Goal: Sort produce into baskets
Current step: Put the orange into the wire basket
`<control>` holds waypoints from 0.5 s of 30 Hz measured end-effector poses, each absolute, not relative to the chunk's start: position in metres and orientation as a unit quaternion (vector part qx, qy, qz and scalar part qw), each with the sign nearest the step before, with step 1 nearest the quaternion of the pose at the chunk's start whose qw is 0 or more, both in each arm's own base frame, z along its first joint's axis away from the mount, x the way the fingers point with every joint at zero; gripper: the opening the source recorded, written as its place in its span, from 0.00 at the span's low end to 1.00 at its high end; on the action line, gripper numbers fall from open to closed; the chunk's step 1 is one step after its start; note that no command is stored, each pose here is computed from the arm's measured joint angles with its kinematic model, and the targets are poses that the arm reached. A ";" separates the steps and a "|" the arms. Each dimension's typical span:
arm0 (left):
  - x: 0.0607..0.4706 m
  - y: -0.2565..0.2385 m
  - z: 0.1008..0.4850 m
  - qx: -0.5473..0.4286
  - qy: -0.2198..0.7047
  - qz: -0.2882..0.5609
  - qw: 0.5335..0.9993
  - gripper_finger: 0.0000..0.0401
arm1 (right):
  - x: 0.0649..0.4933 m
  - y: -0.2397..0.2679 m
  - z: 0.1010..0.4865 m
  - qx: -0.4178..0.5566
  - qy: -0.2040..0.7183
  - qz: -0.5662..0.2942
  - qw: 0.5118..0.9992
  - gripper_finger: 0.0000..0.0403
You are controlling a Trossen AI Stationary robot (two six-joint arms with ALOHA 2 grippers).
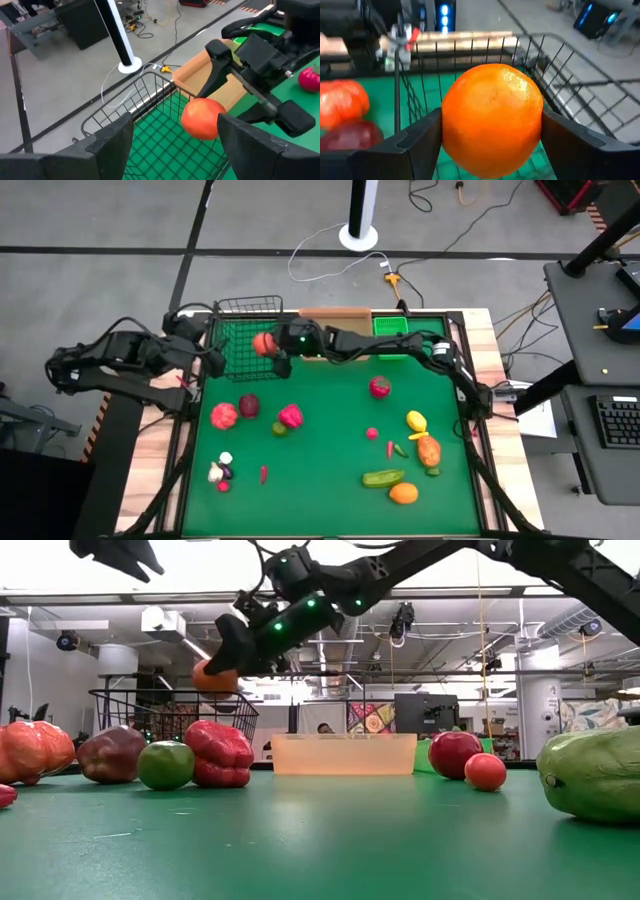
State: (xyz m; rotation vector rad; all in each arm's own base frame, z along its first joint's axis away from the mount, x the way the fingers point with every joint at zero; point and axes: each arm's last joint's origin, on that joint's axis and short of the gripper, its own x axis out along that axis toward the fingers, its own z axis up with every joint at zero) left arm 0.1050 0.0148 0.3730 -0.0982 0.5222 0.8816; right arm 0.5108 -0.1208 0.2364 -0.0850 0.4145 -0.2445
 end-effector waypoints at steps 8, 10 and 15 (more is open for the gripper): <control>0.110 0.014 0.364 -0.057 0.247 0.420 0.871 0.67 | 0.510 -0.121 0.250 -0.042 0.237 -0.116 0.964 0.72; 0.112 0.014 0.364 -0.059 0.245 0.419 0.872 0.67 | 0.510 -0.120 0.249 -0.040 0.241 -0.107 0.964 0.75; 0.114 0.014 0.364 -0.058 0.246 0.419 0.872 0.67 | 0.510 -0.119 0.244 -0.036 0.247 -0.090 0.964 0.84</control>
